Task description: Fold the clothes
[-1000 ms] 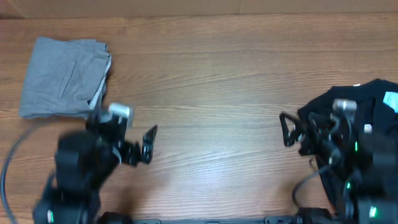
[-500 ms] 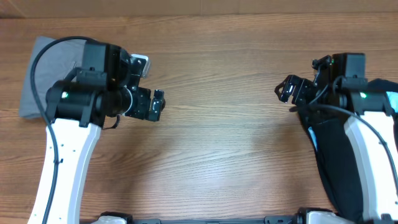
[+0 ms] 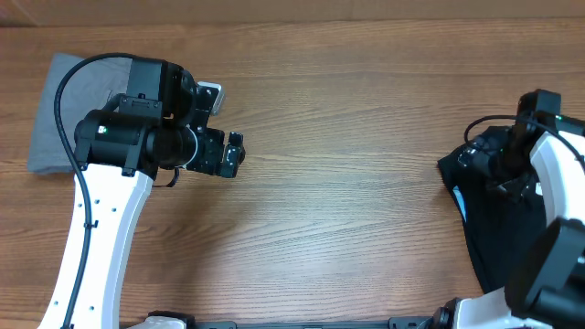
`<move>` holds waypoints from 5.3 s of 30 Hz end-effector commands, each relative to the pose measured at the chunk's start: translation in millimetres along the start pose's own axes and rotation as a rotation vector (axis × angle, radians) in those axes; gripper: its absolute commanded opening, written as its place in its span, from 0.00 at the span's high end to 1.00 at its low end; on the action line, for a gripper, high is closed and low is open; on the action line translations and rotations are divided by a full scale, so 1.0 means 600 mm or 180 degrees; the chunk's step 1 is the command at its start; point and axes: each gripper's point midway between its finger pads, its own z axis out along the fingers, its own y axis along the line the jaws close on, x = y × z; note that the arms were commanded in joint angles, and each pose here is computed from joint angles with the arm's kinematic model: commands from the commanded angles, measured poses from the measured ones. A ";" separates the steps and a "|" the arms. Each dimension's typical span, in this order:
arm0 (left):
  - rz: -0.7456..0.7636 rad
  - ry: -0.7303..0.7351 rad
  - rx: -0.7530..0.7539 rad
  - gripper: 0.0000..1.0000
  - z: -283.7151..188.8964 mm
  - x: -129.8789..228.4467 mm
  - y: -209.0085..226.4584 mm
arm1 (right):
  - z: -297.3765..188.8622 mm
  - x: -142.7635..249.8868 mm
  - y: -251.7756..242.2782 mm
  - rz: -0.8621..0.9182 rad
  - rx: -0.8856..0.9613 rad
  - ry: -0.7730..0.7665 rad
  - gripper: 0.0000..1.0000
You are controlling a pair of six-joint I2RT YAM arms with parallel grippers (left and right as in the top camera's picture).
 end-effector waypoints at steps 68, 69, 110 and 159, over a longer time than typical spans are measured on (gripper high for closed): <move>-0.0265 -0.0400 -0.0319 0.00 -0.093 -0.043 0.043 | -0.415 0.213 0.488 -0.2315 -0.2166 -0.1055 0.96; -0.0287 -0.0482 -0.0357 0.00 -0.112 -0.049 0.048 | -0.410 0.242 0.508 -0.2425 -0.2217 -0.0988 0.96; 0.1554 0.0361 0.0893 0.80 0.341 -0.121 -0.214 | -0.203 0.127 0.336 -0.1234 -0.0551 -0.0142 0.39; -0.0312 0.0056 -0.0142 0.75 0.169 -0.268 0.189 | -0.113 0.046 0.331 -0.1256 -0.0323 -0.0682 0.26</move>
